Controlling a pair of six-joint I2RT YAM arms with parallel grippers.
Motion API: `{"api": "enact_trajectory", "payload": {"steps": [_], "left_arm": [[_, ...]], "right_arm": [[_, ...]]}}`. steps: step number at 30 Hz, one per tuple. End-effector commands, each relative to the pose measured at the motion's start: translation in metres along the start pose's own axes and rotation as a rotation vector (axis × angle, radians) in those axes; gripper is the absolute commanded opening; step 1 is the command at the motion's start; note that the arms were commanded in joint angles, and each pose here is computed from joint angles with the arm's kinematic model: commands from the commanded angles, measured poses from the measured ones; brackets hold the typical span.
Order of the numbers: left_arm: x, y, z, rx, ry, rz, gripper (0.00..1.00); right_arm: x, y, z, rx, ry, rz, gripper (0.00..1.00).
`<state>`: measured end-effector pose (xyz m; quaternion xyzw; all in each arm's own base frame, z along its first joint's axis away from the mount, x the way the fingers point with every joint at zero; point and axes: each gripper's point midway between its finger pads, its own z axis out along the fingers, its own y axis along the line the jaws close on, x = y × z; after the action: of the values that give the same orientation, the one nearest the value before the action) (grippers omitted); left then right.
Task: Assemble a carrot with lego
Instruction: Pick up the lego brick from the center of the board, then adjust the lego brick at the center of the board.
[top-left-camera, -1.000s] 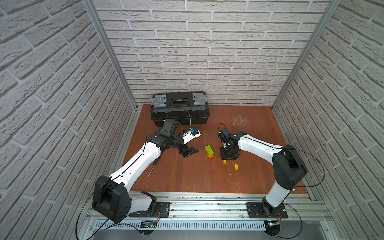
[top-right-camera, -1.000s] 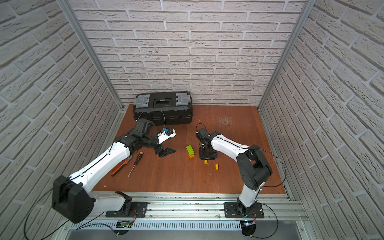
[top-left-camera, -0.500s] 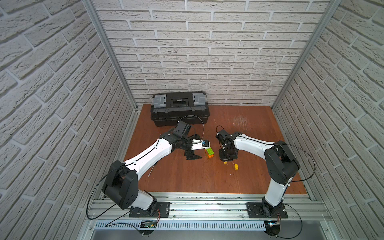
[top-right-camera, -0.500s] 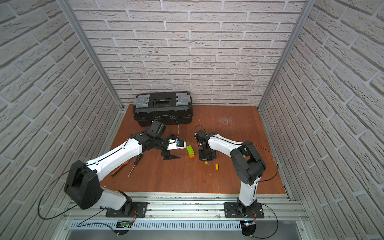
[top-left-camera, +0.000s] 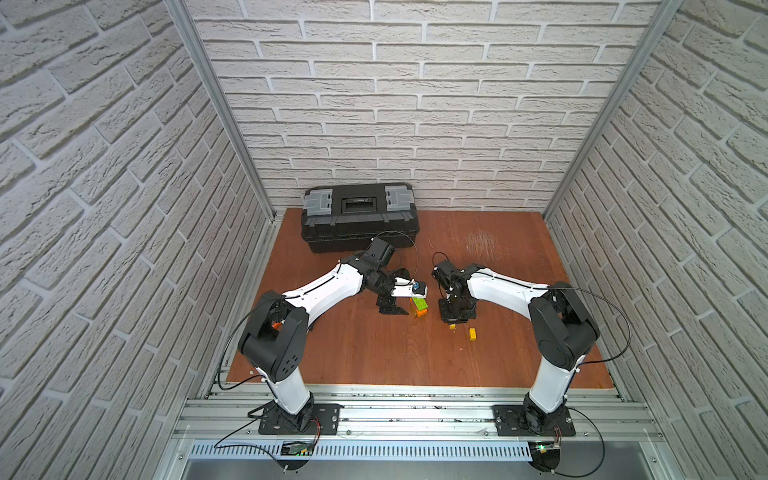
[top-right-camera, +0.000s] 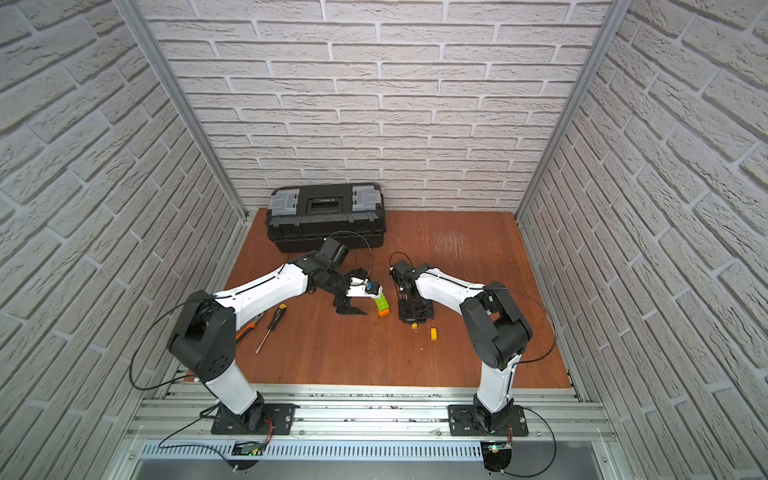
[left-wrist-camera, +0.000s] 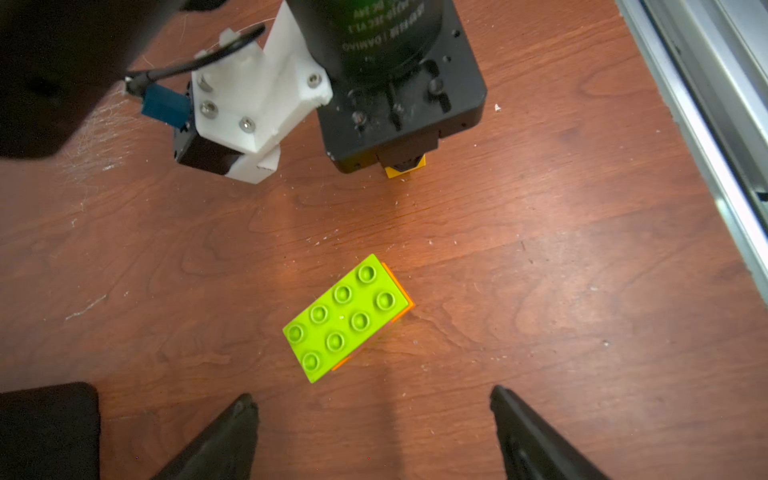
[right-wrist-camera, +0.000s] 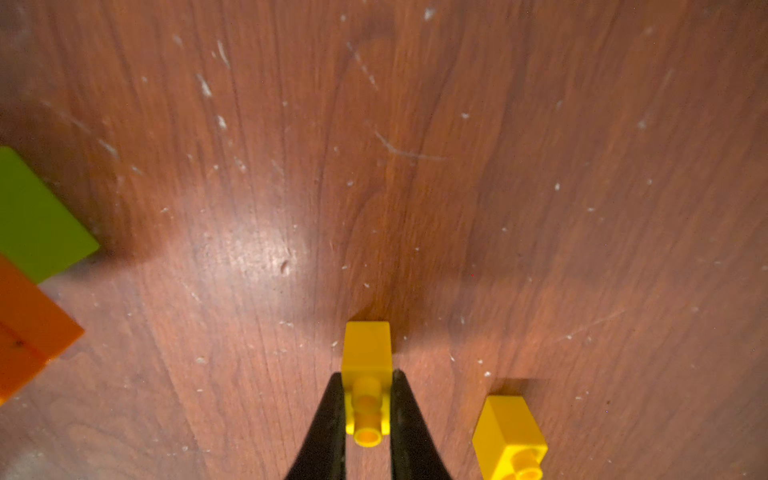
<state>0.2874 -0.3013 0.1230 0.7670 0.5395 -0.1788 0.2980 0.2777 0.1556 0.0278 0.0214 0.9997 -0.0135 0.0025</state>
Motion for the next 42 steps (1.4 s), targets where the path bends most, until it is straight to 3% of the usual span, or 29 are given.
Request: {"api": "enact_trajectory", "payload": {"steps": [1,8,22,32,42], "left_arm": [[-0.011,0.002,0.005,0.022,-0.030,0.056,0.90],[-0.004,-0.003,0.023,0.068,-0.019,0.088,0.88],[0.001,0.019,0.044,0.137,0.017,0.174,0.86],[0.018,-0.006,0.054,0.209,0.073,0.172,0.84],[0.020,-0.006,0.063,0.250,0.104,0.164,0.80]], "right_arm": [[0.006,-0.012,-0.003,0.026,0.014,0.015,0.13],[0.015,-0.028,-0.012,-0.070,0.002,0.068,0.10],[0.033,-0.044,-0.054,-0.114,-0.027,-0.018,0.08],[0.035,-0.042,-0.051,-0.132,-0.017,-0.022,0.07],[0.043,-0.045,-0.048,-0.132,-0.012,-0.026,0.06]]}}
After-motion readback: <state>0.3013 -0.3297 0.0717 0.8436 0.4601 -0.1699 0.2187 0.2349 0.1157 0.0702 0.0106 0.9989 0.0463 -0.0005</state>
